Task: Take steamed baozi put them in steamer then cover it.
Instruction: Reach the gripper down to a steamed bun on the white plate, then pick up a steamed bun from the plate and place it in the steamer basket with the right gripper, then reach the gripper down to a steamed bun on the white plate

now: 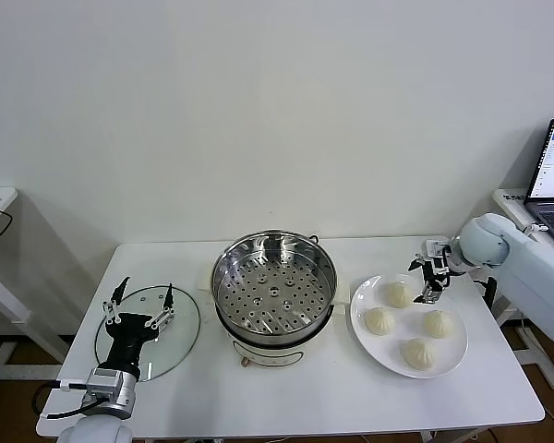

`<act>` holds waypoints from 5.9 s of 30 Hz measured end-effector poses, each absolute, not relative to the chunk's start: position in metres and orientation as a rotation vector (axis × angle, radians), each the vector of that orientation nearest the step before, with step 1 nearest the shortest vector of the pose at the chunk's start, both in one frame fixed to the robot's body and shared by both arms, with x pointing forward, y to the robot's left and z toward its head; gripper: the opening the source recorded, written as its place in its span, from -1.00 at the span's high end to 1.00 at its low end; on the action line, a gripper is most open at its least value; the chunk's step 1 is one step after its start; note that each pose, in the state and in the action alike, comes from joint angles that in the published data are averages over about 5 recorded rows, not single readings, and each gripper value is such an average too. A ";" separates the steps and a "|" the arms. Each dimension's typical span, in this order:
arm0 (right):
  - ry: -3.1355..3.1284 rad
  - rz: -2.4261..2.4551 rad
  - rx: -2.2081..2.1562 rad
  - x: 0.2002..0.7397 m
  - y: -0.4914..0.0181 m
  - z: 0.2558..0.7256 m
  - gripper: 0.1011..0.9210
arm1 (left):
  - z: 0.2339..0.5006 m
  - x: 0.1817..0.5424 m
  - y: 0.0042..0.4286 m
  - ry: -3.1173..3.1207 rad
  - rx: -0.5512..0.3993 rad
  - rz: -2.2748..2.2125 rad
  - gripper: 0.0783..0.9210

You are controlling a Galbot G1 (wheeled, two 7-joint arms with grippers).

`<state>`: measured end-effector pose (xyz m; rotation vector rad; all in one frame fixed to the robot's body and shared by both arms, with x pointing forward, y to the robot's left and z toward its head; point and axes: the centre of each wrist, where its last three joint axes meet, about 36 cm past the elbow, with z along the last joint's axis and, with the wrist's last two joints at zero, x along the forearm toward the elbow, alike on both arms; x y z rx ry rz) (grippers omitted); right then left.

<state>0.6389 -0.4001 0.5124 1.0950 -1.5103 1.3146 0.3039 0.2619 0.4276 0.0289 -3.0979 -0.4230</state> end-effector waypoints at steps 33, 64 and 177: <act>-1.402 1.353 1.093 0.670 -0.365 0.464 -0.50 | 0.426 0.303 0.265 -3.094 0.055 -0.421 -0.77; -1.289 1.745 1.465 0.660 -0.326 0.651 -0.33 | 0.433 0.297 0.265 -3.093 0.066 -0.442 -0.77; -1.276 1.301 1.364 0.641 -0.320 0.566 -0.76 | 0.424 0.293 0.280 -3.072 0.041 -0.500 -0.77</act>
